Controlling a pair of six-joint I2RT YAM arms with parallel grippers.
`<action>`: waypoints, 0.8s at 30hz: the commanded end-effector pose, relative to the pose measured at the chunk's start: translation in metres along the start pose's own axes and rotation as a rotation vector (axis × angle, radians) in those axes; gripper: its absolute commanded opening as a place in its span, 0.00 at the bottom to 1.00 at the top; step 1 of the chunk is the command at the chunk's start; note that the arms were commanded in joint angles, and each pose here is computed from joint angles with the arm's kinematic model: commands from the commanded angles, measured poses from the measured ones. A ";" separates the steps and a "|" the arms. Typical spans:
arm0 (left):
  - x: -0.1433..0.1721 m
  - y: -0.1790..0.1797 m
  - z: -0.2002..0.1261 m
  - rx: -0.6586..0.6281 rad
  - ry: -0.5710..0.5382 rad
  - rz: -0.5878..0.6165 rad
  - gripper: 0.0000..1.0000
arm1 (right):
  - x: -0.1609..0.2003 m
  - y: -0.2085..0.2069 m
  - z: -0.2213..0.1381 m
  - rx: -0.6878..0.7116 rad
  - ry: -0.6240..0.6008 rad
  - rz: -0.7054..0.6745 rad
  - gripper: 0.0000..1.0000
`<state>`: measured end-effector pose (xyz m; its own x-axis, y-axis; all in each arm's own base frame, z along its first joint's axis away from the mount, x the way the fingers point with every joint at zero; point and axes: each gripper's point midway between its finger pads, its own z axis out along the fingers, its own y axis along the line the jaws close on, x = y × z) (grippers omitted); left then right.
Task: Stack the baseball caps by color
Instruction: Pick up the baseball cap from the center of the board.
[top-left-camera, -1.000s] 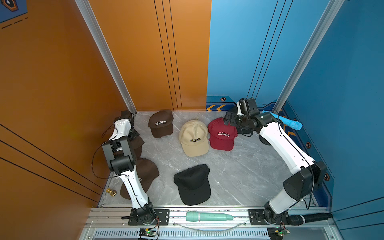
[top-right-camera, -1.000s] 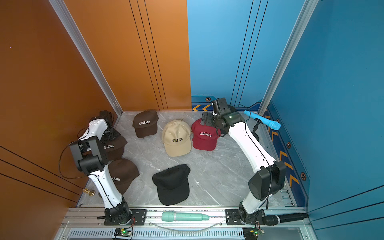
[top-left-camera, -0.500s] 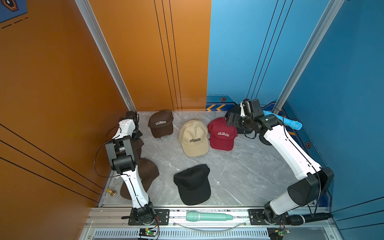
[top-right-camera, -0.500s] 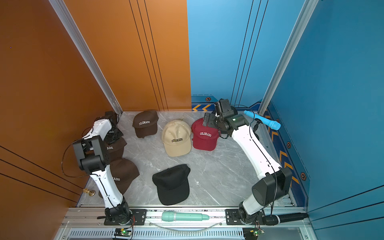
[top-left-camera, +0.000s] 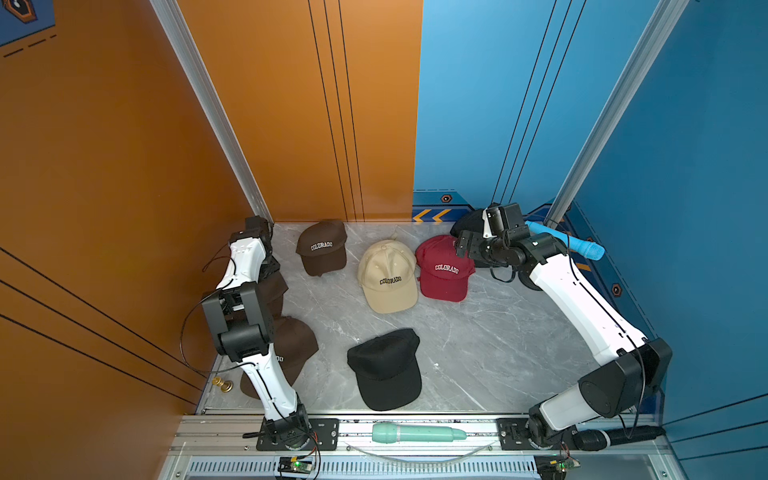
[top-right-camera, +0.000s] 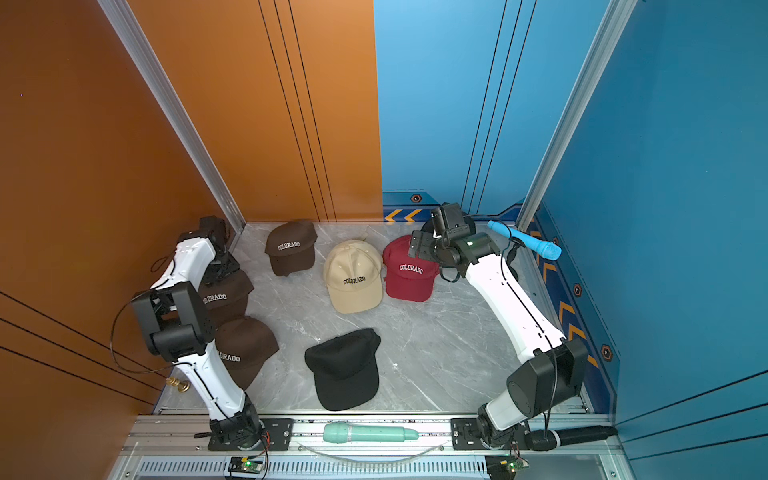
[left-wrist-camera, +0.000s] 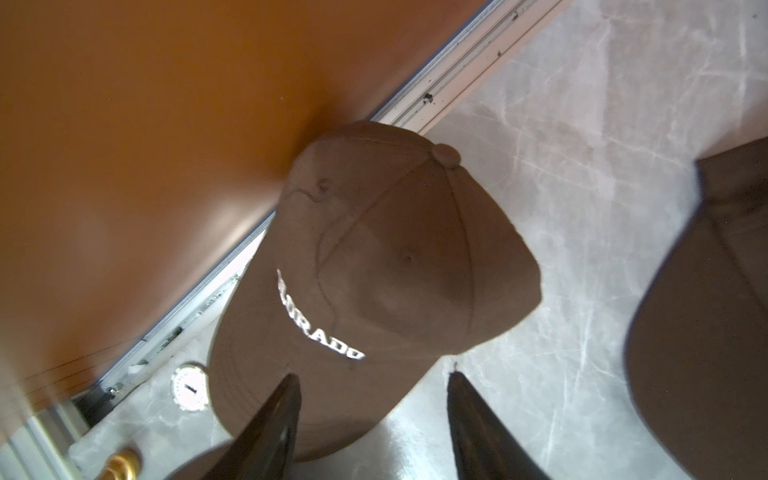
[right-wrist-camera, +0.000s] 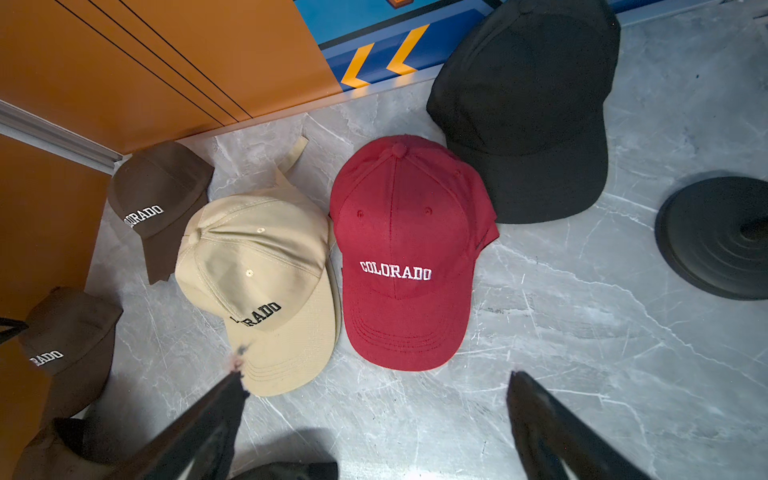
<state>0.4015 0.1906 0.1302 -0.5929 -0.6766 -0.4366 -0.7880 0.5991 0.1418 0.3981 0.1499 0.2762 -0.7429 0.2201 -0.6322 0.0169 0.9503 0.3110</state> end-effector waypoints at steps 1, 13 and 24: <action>0.006 0.012 0.004 -0.035 0.024 0.029 0.84 | -0.005 0.000 -0.008 -0.009 -0.028 0.024 1.00; 0.011 0.030 0.024 -0.074 0.071 0.028 0.98 | -0.010 -0.001 -0.007 0.003 -0.044 0.028 1.00; 0.023 0.029 0.056 -0.069 0.142 0.040 0.98 | -0.015 0.002 -0.006 0.001 -0.044 0.023 1.00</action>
<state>0.3810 0.2200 0.0949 -0.6131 -0.7029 -0.3606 -0.7872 0.5819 0.2043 0.3995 0.1498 0.2794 -0.7360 0.2267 -0.6379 0.0193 0.9489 0.3150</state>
